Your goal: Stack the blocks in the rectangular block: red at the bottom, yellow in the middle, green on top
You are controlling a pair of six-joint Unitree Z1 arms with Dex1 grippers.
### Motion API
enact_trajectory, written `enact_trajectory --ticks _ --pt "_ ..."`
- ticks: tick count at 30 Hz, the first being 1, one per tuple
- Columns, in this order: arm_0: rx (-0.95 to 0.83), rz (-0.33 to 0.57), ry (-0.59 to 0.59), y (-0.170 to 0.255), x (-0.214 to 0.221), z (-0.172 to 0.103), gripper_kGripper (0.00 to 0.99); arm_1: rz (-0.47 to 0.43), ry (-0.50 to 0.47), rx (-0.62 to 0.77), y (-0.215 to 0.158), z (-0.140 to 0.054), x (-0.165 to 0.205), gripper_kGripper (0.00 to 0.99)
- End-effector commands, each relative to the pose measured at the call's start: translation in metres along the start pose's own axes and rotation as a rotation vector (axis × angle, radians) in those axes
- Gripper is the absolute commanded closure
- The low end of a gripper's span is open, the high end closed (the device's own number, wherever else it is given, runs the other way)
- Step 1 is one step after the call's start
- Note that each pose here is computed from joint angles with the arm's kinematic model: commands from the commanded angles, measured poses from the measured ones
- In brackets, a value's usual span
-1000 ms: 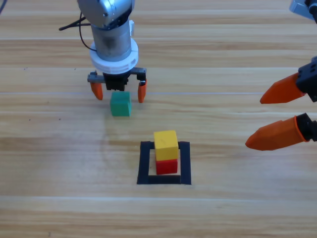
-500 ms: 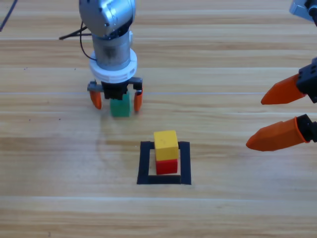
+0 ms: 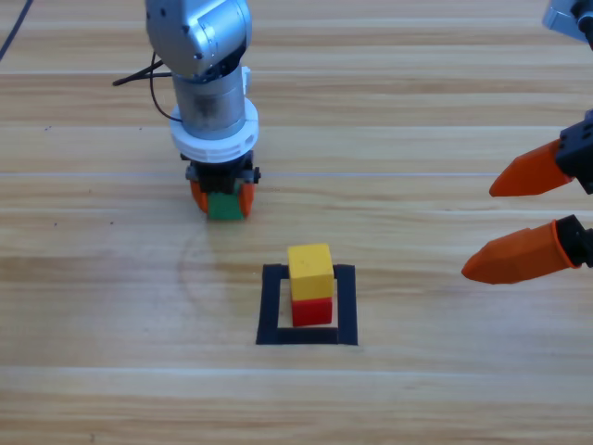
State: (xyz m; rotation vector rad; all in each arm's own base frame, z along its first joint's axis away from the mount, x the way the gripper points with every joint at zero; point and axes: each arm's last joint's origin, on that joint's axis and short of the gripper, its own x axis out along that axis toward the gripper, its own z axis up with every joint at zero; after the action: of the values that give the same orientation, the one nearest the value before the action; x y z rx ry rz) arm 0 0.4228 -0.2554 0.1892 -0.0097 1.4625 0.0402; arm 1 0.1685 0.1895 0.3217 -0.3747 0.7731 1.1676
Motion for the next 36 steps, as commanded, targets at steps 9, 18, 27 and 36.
enact_trajectory --ticks 9,18,27,36 --pt "-0.028 -0.072 -0.074 0.010 -0.107 -0.019 0.953 -0.028 -0.030 0.001 0.005 -0.011 -0.021 0.002" --pt "-0.069 -0.075 -0.050 -0.027 -0.132 -0.064 0.952 -0.030 -0.032 0.000 0.005 -0.011 -0.022 0.002" --pt "-0.040 -0.061 -0.040 -0.066 -0.130 -0.102 0.952 -0.034 -0.034 -0.001 0.006 -0.012 -0.023 0.002" --pt "-0.039 -0.038 -0.024 -0.076 -0.122 -0.114 0.952 -0.038 -0.030 0.001 0.005 -0.012 -0.023 0.002"
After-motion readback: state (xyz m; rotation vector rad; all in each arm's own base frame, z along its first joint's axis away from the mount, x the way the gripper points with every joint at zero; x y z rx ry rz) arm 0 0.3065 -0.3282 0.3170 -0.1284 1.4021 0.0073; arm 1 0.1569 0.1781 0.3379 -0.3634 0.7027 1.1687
